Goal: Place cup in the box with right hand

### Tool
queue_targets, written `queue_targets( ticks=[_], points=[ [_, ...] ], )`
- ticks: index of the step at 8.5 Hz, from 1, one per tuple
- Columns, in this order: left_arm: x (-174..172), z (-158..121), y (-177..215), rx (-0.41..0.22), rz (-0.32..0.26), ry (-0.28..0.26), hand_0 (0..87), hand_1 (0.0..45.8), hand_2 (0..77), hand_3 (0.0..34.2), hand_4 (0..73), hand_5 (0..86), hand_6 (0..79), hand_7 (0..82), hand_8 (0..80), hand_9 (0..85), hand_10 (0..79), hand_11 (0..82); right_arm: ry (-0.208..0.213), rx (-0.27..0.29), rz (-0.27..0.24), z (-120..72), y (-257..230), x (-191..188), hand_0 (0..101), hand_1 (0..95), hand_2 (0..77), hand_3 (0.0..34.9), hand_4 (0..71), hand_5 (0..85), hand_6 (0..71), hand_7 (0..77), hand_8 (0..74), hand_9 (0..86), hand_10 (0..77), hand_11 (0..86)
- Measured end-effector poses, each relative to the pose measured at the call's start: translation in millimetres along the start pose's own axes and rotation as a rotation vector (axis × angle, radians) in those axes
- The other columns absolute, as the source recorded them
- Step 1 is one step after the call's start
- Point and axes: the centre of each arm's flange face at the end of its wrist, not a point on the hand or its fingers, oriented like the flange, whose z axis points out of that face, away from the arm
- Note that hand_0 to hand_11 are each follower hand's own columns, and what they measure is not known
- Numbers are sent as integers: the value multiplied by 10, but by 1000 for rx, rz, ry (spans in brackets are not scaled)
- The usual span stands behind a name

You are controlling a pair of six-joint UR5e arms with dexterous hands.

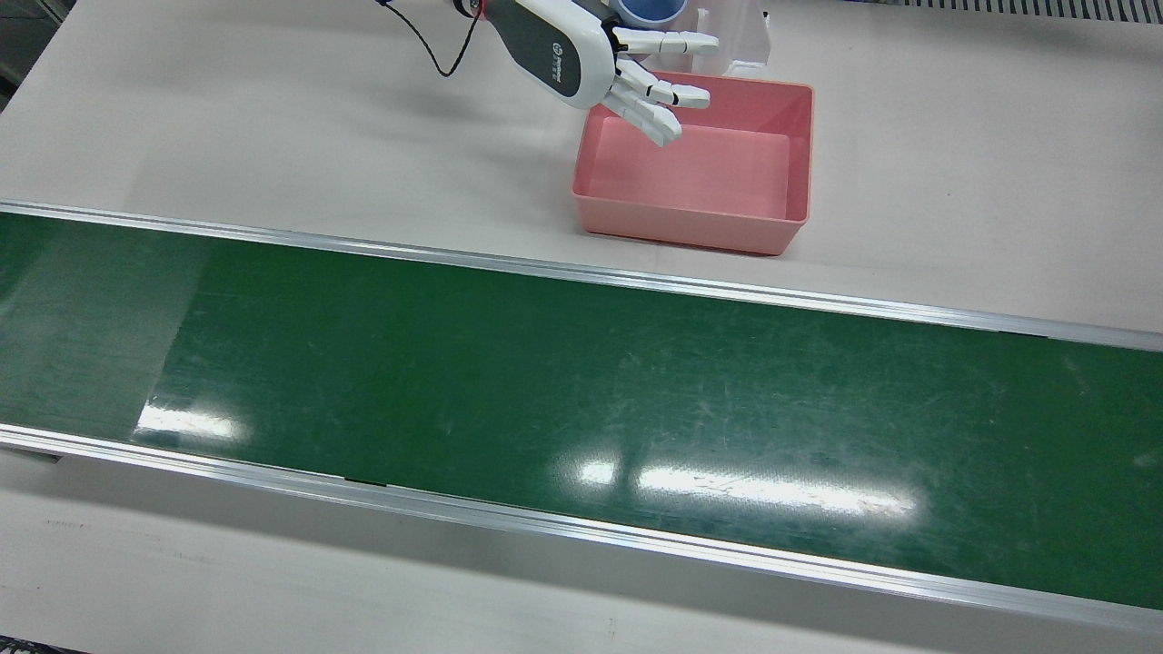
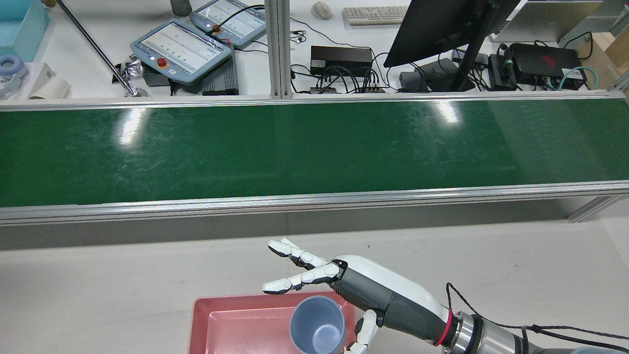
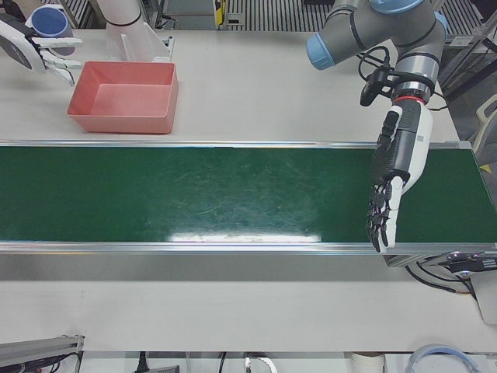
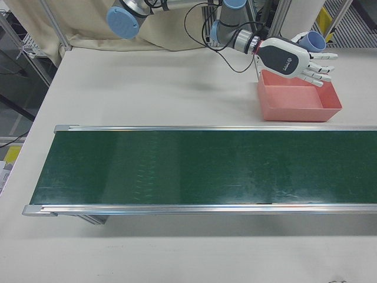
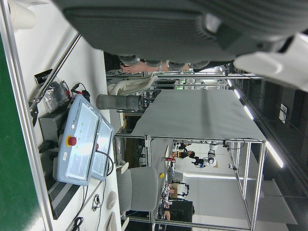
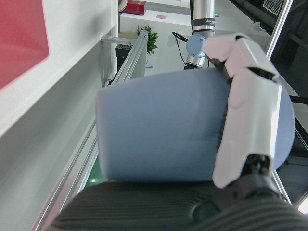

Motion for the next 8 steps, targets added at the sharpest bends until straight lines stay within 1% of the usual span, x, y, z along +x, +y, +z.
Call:
queue_targets(
  ticks=[1, 2, 3, 4, 5, 6, 7, 8],
  points=[
    [0, 0, 0, 0, 0, 0, 0, 5, 5, 0, 11, 5, 5, 5, 0, 0, 0, 0, 2, -1, 2, -4, 4, 9, 427, 38, 213, 0, 125, 27, 27, 109, 5, 11, 16, 27],
    [0, 0, -1, 0, 0, 0, 0, 5, 5, 0, 11, 5, 0, 5, 0, 0, 0, 0, 2, -1, 4, -9, 3, 7, 439, 49, 27, 0, 109, 22, 27, 38, 5, 11, 16, 27],
    [0, 0, -1, 0, 0, 0, 0, 5, 5, 0, 11, 5, 0, 5, 0, 0, 0, 0, -1, -1, 6, -10, 4, -12, 439, 11, 16, 0, 125, 22, 27, 125, 5, 11, 16, 33],
    [0, 0, -2, 0, 0, 0, 0, 5, 5, 0, 11, 5, 0, 5, 0, 0, 0, 0, -22, 4, -2, 1, -48, -141, 439, 11, 16, 0, 125, 22, 27, 125, 5, 11, 16, 33],
    [-2, 1, -3, 0, 0, 0, 0, 5, 5, 0, 11, 5, 0, 5, 0, 0, 0, 0, -63, 26, -21, -14, -212, -427, 446, 82, 16, 0, 125, 22, 27, 125, 5, 5, 16, 38],
    [-1, 1, -3, 0, 0, 0, 0, 5, 5, 0, 11, 5, 5, 5, 0, 0, 0, 0, -121, 76, -48, -114, -516, -877, 430, 82, 131, 0, 125, 22, 38, 147, 0, 5, 16, 38],
    [-1, 1, -3, 0, 0, 0, 0, 5, 5, 0, 11, 5, 5, 5, 0, 0, 0, 0, -189, 144, -94, -293, -857, -1378, 447, 131, 164, 0, 125, 16, 49, 164, 0, 5, 16, 49],
    [-1, 1, -1, 0, 0, 0, 0, 5, 5, 0, 11, 5, 5, 5, 0, 0, 0, 0, -259, 227, -171, -548, -1242, -1945, 477, 125, 158, 0, 147, 33, 49, 169, 0, 11, 22, 65]
  ],
)
